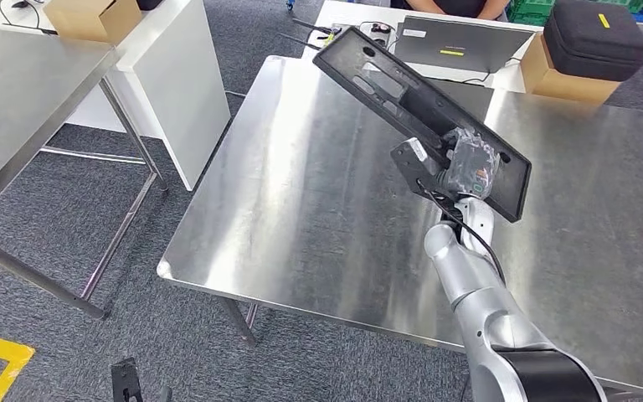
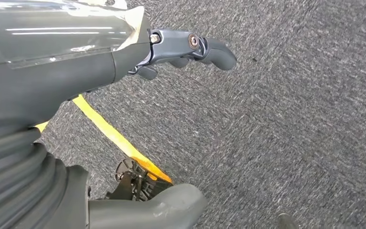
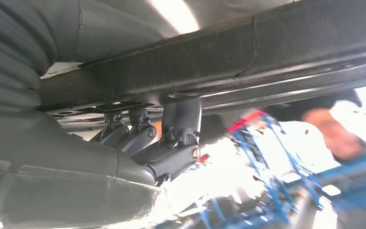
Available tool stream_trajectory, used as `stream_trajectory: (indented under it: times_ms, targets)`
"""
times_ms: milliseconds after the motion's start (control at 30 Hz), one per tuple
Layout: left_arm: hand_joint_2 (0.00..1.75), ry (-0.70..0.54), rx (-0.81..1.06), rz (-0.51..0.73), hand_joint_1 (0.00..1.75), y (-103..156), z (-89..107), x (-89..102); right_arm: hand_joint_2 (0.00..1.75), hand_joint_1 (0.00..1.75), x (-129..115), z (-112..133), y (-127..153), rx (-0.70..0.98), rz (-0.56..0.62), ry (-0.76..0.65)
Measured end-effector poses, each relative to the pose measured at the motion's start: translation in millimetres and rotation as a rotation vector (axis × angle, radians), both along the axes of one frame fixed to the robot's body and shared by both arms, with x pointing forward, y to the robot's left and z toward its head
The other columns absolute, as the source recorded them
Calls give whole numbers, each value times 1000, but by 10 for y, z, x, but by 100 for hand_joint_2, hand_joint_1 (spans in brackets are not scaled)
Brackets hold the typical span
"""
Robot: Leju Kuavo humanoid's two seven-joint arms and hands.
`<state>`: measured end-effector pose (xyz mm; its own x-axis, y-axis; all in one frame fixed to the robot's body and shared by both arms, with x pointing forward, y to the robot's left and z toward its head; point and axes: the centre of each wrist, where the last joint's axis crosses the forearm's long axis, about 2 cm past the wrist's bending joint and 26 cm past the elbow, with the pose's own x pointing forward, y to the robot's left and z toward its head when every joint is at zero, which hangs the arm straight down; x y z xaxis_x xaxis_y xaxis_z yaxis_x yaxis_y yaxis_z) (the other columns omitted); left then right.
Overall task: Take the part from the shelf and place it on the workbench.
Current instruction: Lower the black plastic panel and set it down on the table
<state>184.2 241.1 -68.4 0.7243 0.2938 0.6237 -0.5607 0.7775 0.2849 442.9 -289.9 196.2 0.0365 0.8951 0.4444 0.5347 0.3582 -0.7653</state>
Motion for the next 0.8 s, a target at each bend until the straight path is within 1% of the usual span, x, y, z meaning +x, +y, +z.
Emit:
stream_trajectory:
  times_ms: [133, 267, 400, 533, 800]
  targets:
    - [175, -1, 1, -3, 0, -4, 2, 5, 175, 173, -13, -194, -139, 6, -71, 130]
    - [175, -3, 0, -3, 0, -4, 4, 9, 175, 173, -65, -368, -207, 3, -102, 231]
    - [175, -4, -1, -2, 0, -1, 4, 9, 0, 0, -92, -464, -223, 1, -130, 321]
    - [175, -2, -2, -2, 0, 0, 4, 10, 0, 0, -121, -539, -218, 0, -151, 379]
    - [175, -1, -2, -3, 0, -1, 5, 11, 0, 0, -154, -611, -218, -2, -158, 412]
